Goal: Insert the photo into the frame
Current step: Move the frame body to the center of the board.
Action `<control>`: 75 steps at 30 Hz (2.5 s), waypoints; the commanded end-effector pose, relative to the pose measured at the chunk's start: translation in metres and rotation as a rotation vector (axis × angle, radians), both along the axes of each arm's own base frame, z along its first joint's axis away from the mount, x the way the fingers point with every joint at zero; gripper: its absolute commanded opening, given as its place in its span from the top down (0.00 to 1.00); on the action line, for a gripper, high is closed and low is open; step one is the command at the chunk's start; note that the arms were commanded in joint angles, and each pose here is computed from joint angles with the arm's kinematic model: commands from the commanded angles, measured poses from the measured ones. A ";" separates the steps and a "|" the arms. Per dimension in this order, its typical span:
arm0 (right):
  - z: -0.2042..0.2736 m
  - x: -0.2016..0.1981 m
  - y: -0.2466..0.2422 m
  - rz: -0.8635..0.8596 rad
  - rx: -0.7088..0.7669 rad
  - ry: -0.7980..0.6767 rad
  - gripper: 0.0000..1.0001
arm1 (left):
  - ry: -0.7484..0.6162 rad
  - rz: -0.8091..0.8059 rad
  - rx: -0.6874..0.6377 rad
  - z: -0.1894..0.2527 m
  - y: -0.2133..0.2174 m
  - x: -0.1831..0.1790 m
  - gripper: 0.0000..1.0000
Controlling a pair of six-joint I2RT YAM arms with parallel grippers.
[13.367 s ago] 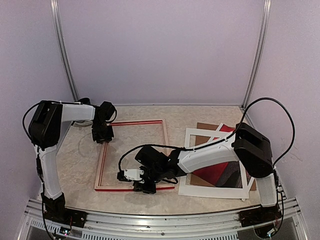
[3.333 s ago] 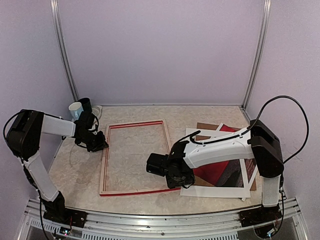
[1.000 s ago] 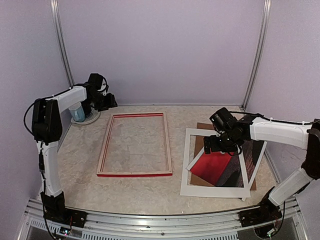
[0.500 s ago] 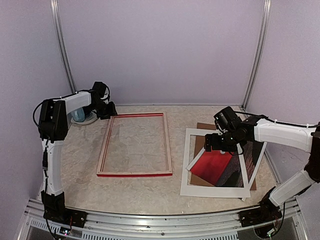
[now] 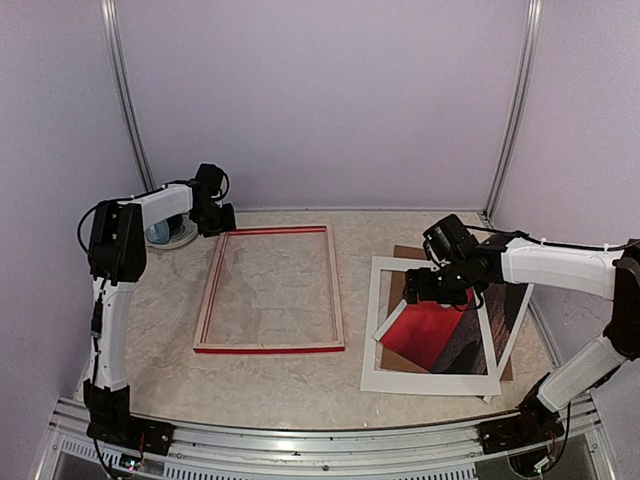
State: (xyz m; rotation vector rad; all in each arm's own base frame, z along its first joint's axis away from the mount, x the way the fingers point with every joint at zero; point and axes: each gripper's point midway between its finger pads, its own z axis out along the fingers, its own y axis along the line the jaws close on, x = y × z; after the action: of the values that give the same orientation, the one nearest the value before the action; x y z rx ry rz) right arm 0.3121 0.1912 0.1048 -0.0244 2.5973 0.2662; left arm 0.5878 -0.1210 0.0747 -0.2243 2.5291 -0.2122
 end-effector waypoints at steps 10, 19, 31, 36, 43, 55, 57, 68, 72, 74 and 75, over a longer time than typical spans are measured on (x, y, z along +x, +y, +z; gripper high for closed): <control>-0.011 0.016 0.046 0.137 0.034 -0.013 0.16 | 0.023 0.138 0.232 -0.011 0.047 -0.020 0.54; -0.022 0.014 0.063 0.170 0.014 0.008 0.17 | 0.054 0.139 0.276 -0.028 0.054 -0.025 0.61; -0.023 0.015 0.063 0.169 0.009 0.008 0.17 | 0.116 0.115 0.299 -0.054 0.050 -0.038 0.80; -0.020 0.017 0.068 0.188 0.017 0.005 0.16 | 0.134 0.077 0.233 -0.058 0.038 -0.044 0.93; -0.007 0.019 0.093 0.271 0.106 -0.002 0.16 | 0.173 0.012 0.169 -0.069 0.019 -0.074 0.98; -0.012 0.032 0.120 0.317 0.157 0.026 0.16 | 0.239 -0.090 0.242 -0.071 0.004 -0.143 0.98; -0.012 0.034 0.124 0.323 0.170 0.029 0.16 | 0.253 -0.114 0.239 -0.074 0.001 -0.155 0.98; -0.038 0.041 0.145 0.345 0.147 0.059 0.19 | 0.214 -0.145 0.209 -0.052 -0.007 -0.159 0.77; -0.050 0.045 0.150 0.338 0.114 0.061 0.21 | 0.153 -0.129 0.180 -0.025 -0.016 -0.137 0.75; -0.055 0.045 0.152 0.337 0.103 0.066 0.22 | 0.119 -0.113 0.184 -0.009 -0.016 -0.126 0.74; -0.057 0.044 0.153 0.339 0.099 0.066 0.22 | 0.105 -0.105 0.194 -0.002 -0.015 -0.121 0.74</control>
State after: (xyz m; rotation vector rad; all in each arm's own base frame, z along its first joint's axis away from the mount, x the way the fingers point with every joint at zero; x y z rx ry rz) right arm 0.3528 0.3360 0.0520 -0.4163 2.6450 0.5555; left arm 0.4476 -0.1293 0.0425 -0.0103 2.7013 0.0242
